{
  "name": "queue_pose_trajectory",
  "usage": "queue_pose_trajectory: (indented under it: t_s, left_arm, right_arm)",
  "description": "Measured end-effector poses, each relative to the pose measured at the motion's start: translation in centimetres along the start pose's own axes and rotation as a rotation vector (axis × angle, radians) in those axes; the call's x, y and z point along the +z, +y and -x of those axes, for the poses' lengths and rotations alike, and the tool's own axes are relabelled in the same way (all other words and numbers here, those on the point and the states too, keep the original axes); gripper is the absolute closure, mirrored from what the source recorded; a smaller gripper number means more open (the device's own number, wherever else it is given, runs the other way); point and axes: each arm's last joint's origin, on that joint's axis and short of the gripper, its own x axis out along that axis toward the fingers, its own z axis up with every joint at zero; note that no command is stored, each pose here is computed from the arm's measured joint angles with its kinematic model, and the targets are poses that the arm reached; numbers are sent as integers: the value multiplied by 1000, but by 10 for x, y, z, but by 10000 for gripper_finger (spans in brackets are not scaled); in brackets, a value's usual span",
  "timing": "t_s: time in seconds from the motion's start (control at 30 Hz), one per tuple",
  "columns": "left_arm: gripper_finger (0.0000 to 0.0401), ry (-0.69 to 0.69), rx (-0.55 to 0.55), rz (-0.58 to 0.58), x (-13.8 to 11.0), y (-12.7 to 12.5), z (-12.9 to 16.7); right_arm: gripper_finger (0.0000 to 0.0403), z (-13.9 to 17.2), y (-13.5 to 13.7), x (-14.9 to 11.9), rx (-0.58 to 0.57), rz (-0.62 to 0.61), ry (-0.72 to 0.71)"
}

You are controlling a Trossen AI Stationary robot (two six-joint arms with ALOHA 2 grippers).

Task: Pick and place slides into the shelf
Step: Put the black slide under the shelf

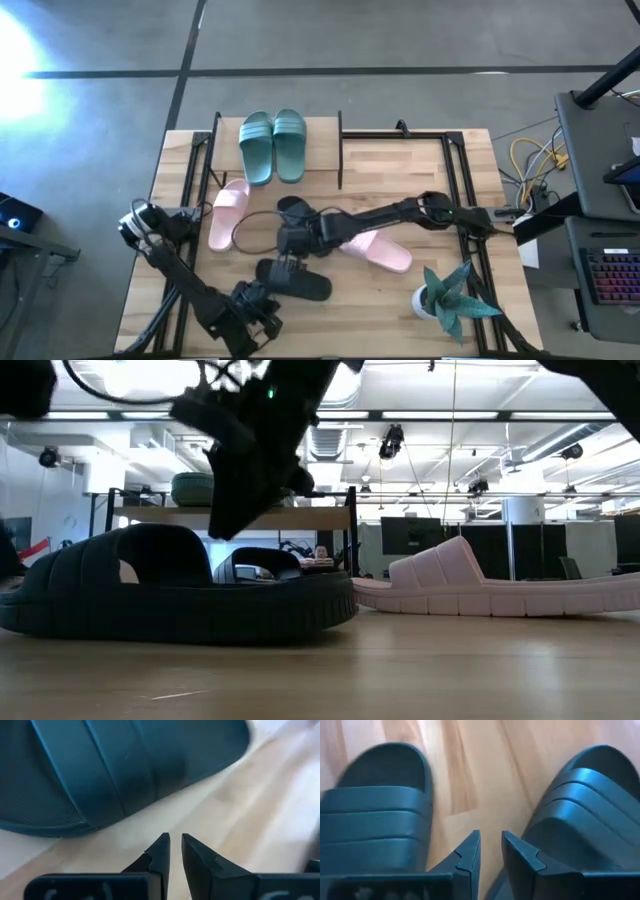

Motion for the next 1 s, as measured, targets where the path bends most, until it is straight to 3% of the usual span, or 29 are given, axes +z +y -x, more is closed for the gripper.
queue_pose_trajectory:
  t_s: [0.23,0.4,0.53,0.63,0.83,1.0]
  left_arm:
    - [367,-40,160,-40,11,15,-27]
    - [367,-76,312,-72,36,32,-32]
    - [367,-92,351,-44,53,43,-32]
    - [367,-67,321,-15,60,41,-22]
    - [367,-25,149,19,52,19,8]
    - [367,9,-50,55,29,-3,6]
  right_arm:
    - [339,-19,9,-15,124,37,125]
    - [340,-14,24,-27,110,87,182]
    - [340,-3,29,-34,47,119,205]
    - [340,8,23,-35,-57,137,224]
    - [340,33,-5,-30,-286,126,223]
    - [348,30,-39,-19,-272,22,246]
